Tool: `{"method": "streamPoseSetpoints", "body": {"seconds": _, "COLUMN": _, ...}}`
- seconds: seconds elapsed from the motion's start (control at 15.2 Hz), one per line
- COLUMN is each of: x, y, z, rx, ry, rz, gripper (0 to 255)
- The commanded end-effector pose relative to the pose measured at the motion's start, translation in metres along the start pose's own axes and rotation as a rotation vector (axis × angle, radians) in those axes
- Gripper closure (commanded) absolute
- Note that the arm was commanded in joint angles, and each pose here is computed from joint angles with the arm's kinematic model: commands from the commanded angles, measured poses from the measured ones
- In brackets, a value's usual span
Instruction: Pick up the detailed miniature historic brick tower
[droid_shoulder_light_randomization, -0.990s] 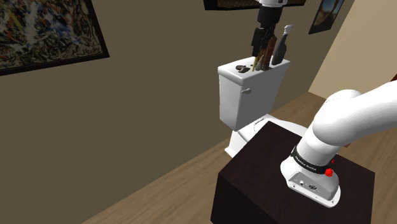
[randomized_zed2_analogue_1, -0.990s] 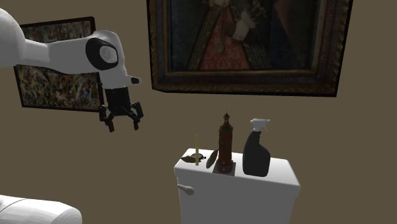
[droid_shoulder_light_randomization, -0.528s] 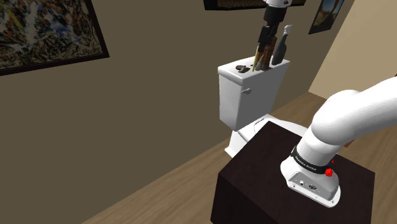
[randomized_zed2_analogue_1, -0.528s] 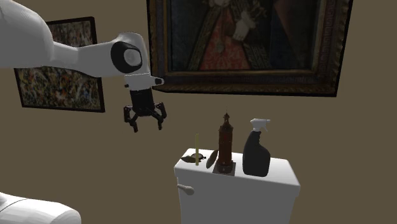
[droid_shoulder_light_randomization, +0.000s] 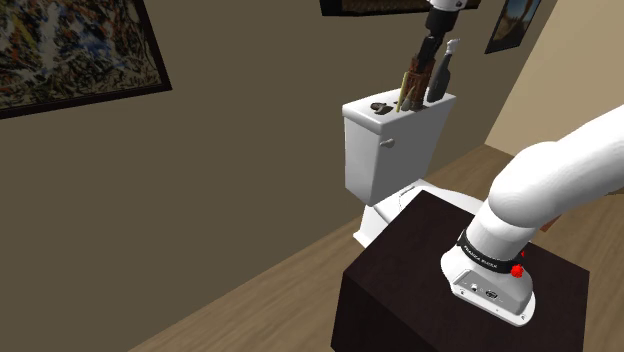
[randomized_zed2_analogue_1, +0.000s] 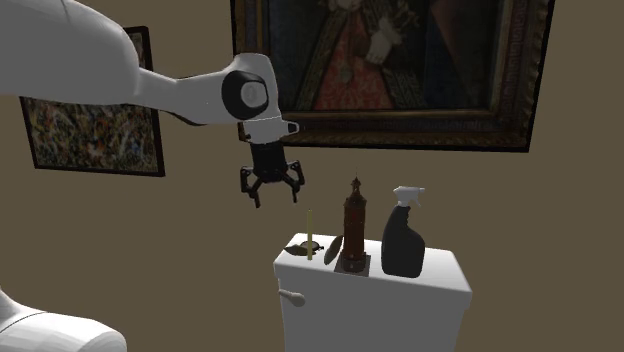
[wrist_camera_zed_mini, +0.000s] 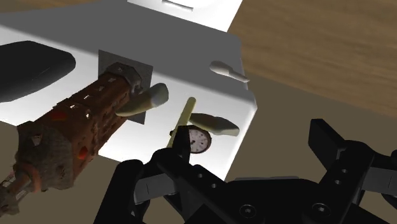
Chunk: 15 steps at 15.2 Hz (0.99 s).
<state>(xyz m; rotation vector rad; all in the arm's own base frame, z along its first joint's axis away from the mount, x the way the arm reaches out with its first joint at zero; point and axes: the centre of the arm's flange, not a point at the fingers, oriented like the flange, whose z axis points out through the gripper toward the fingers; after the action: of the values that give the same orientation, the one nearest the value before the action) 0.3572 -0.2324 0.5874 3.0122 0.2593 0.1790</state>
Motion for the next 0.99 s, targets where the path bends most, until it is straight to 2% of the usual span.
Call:
{"method": "streamPoseSetpoints", "body": {"seconds": 0.0, "x": 0.0, "y": 0.026, "z": 0.003, "rx": -0.007, "ry": 0.01, "rz": -0.01, "gripper": 0}}
{"method": "streamPoseSetpoints", "body": {"seconds": 0.92, "x": 0.008, "y": 0.201, "z": 0.021, "rx": -0.048, "ry": 0.078, "rz": -0.066, "gripper": 0}}
